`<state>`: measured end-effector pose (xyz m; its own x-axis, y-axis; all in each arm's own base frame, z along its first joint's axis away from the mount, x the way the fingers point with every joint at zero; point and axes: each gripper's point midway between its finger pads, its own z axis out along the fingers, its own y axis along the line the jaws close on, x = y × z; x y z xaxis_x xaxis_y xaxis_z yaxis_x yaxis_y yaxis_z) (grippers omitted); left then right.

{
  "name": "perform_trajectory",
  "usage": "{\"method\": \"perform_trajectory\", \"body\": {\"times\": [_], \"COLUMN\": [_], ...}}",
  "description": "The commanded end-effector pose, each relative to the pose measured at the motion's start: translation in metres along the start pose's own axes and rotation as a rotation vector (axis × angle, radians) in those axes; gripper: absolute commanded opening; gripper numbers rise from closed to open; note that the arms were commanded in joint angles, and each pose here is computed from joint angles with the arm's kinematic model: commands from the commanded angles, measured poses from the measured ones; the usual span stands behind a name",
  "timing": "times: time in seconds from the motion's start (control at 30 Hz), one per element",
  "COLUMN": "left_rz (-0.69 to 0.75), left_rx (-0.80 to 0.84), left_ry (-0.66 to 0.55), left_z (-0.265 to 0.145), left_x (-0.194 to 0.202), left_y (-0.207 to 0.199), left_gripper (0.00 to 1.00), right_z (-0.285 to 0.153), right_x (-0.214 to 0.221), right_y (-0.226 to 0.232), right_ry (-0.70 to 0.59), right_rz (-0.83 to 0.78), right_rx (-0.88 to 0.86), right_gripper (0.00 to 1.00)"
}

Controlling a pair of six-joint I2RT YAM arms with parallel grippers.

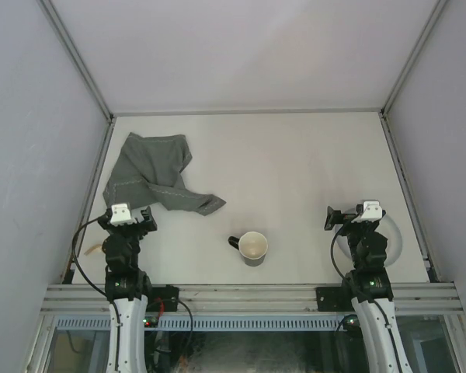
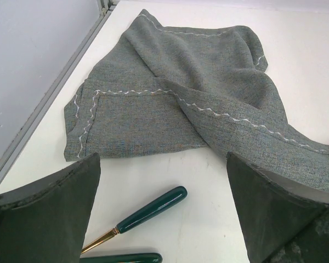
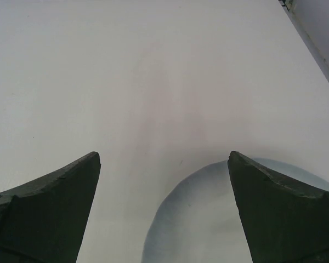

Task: Set the dinner table for one person
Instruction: Pick up the napkin from the center of the board.

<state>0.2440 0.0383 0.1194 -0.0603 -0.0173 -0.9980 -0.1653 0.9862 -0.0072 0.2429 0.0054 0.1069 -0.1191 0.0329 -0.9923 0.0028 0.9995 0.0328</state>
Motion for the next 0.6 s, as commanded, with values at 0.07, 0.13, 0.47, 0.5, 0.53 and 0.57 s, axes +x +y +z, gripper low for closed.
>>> {"method": "perform_trajectory", "body": {"times": [0.07, 0.13, 0.47, 0.5, 0.53, 0.57], "left_rz": [-0.01, -0.01, -0.009, -0.021, -0.024, -0.013], "left_rx": [-0.004, -0.004, 0.008, -0.013, -0.024, -0.019], "left_ry": [-0.059, -0.058, -0.072, -0.068, -0.081, -0.078], "left_z": [0.002, 0.002, 0.002, 0.0, -0.005, -0.01], "left_x": [0.01, 0.01, 0.004, -0.002, -0.022, -0.039], "left_y": [0.0, 0.0, -0.002, 0.001, 0.003, 0.003], "left_gripper": [1.0, 1.0, 1.0, 1.0, 1.0, 1.0], "right_z": [0.001, 0.001, 0.0, -0.003, -0.006, -0.01], "right_x": [0.019, 0.019, 0.011, 0.002, -0.009, -0.027], "right_y": [-0.002, -0.002, -0.002, -0.004, -0.008, -0.012], "right_ry": [0.027, 0.028, 0.016, 0.019, 0.023, 0.015], "right_rz": [0.002, 0.002, -0.003, 0.007, 0.02, 0.028], "right_rx": [0.004, 0.006, 0.005, 0.015, 0.035, 0.058], "right_gripper": [1.0, 1.0, 1.0, 1.0, 1.0, 1.0]}}
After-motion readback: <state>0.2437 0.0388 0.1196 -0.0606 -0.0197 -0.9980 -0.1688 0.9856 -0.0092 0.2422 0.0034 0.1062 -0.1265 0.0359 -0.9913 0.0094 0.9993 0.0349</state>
